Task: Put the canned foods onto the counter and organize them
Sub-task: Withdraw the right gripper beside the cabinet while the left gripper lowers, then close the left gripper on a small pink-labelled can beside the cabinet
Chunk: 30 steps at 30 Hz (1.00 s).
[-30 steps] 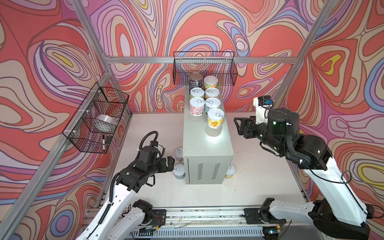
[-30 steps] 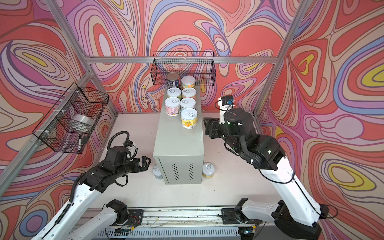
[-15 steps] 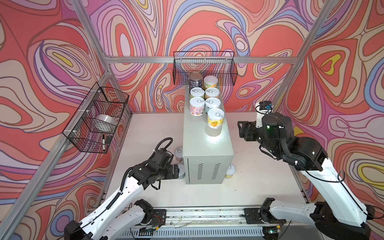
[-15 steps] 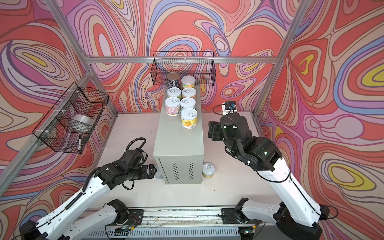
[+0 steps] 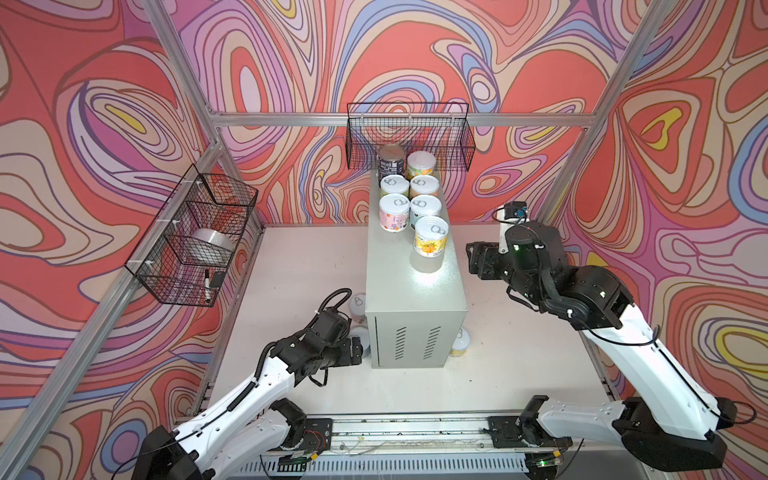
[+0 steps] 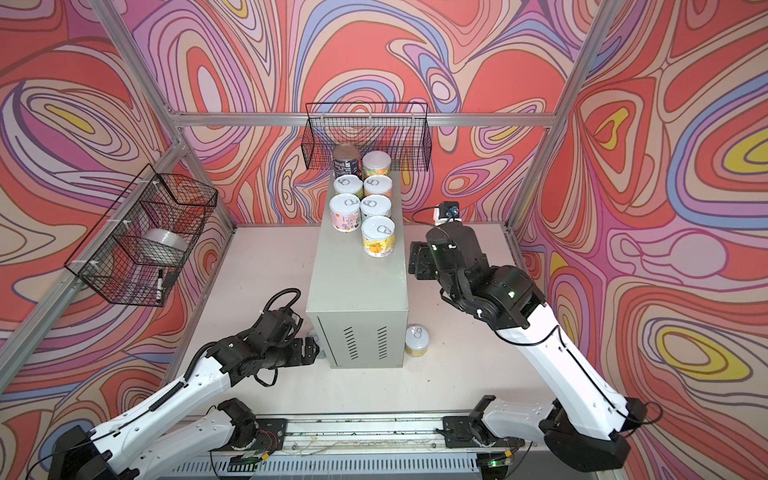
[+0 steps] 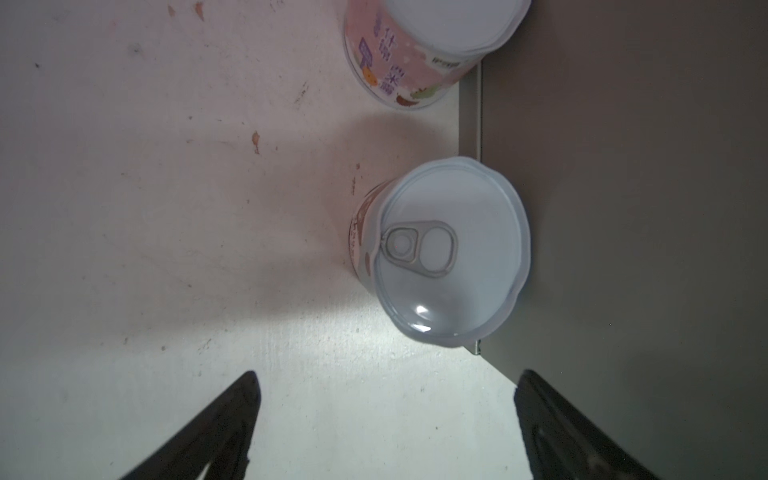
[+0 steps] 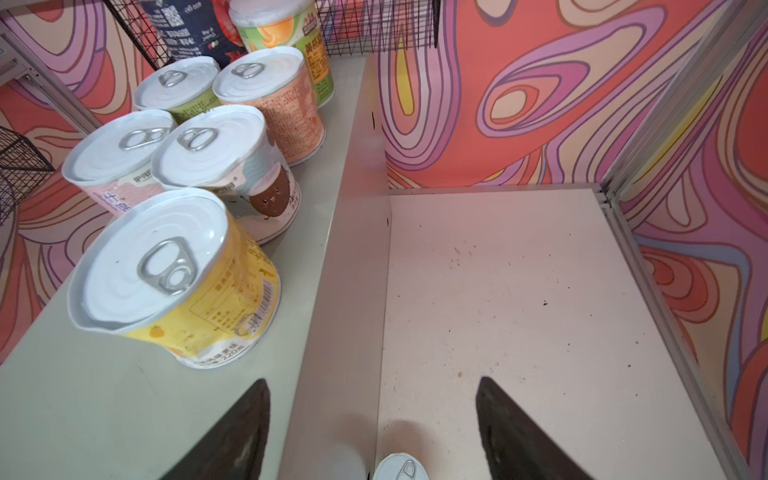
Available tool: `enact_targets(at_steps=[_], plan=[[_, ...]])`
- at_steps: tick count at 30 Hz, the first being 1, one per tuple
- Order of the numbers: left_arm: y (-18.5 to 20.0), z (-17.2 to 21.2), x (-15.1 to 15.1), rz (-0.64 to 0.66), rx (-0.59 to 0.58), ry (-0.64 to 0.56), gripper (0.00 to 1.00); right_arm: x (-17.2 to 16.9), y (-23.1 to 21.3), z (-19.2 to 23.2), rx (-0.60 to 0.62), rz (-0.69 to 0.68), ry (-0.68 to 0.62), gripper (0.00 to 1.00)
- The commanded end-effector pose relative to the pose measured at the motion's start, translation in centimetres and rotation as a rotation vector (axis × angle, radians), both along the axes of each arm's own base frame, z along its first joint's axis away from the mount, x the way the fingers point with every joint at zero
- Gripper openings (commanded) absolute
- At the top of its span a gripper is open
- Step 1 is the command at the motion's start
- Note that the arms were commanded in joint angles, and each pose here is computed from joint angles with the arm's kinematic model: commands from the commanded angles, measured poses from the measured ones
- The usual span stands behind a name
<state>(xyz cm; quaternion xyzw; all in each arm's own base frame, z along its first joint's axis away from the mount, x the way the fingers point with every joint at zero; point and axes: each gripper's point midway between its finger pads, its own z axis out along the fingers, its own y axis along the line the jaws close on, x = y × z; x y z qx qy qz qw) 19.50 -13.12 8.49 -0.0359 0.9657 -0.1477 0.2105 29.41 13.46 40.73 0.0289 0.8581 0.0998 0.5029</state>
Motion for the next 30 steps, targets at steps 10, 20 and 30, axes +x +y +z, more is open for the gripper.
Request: enact_targets(at_steps=[10,20,30], plan=[[-2.1,-1.2,2.5,-0.017,-0.008,-0.022,0.93,2.6,-7.4,-5.3,0.383,-0.12,0.179,0.83],[-0.9,-3.0,4.2,-0.011,0.146,-0.022,0.93,4.3,-7.6,-9.7,0.419,-0.135,0.239,0.83],[0.0,-3.7,6.2,0.055,0.256,-0.027,0.89,4.8,-7.8,-12.4,0.407,-0.149,0.263,0.8]])
